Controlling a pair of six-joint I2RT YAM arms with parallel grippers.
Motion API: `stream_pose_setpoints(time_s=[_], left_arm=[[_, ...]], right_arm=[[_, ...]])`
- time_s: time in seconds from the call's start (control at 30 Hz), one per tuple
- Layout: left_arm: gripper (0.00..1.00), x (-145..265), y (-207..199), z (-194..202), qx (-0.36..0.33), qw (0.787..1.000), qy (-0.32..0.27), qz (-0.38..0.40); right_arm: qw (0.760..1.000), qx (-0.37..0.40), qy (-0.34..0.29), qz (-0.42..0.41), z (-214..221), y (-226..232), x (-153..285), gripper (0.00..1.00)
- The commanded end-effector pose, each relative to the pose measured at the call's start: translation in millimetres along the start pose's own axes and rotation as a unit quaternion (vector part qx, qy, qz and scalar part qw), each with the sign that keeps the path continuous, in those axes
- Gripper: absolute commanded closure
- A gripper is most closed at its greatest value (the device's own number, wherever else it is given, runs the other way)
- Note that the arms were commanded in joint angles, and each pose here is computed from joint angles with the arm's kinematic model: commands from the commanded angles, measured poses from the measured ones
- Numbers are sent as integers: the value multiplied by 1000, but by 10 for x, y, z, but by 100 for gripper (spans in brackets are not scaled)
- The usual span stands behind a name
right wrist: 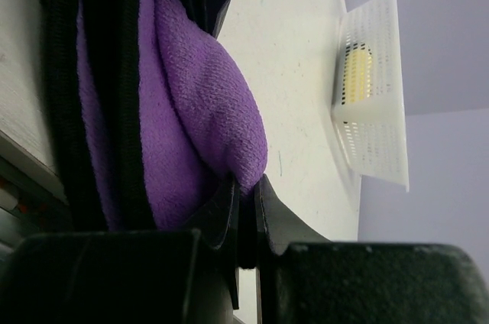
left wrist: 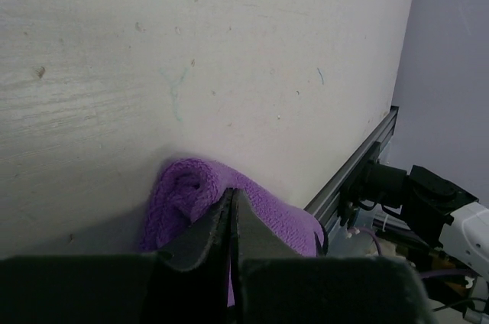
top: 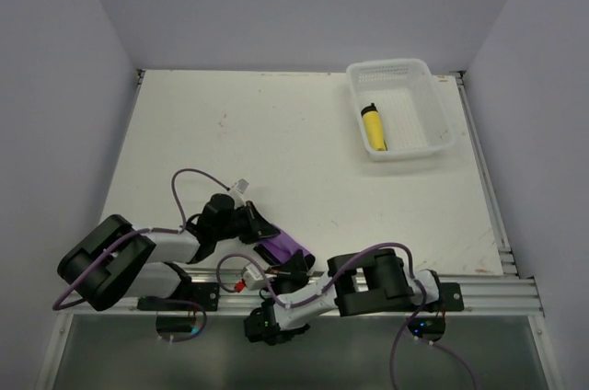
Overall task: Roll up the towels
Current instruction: Roll the towel
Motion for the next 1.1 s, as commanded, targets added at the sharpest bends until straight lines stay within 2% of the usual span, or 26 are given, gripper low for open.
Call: stream_pose_setpoints(time_s=[0.0, 0.2, 0.23, 0.33, 0.37, 0.67, 0.7, 0.77, 0.87, 0.9, 0.93, 1.0, 1.07], left_arm=[[95, 10, 255, 134, 30, 999, -4, -39], [99, 22, 380, 184, 43, 997, -7, -66], [100, 29, 392, 186, 43, 997, -9, -68], [100, 29, 391, 168, 43, 996, -14, -74], [100, 29, 407, 168, 44, 996, -14, -80], [100, 18, 464, 172, 49, 994, -17, -94], [100, 23, 474, 181, 49, 994, -17, -94], [100, 21, 478, 177, 49, 994, -19, -95], [100, 17, 477, 182, 51, 994, -16, -96], [100, 14, 461, 178, 49, 994, -15, -93], [100, 19, 475, 182, 49, 994, -14, -97], [100, 29, 498, 187, 49, 994, -16, -101], [100, 37, 517, 204, 50, 993, -14, -104]], right_arm=[[999, -14, -29, 23, -110, -77, 48, 100], [999, -23, -32, 20, -104, -118, 89, 84], [999, -30, -35, 21, -108, -136, 95, 74], [998, -39, -40, 24, -106, -203, 120, 56], [998, -42, -40, 24, -105, -217, 128, 54], [994, -92, -47, 14, -137, -460, 300, 51], [992, -119, -48, 9, -160, -530, 335, 51], [991, -127, -42, -6, -105, -570, 403, 51], [981, -187, -25, -50, -75, -660, 475, 51], [981, -180, -9, -78, -37, -662, 511, 50], [964, -239, -13, -112, -67, -691, 554, 49], [945, -281, -11, -165, -81, -738, 613, 48], [937, -299, -12, -183, -103, -796, 637, 48]])
Point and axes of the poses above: each gripper's point midway between its finger pads, its own x axis back along the fingers, its own y axis along the line the jaws close on, z = x × y, the point moved 5 cm from there along x, back along the fingers, and after that the axes turned 5 degrees about -x, right-handed, at the moved point
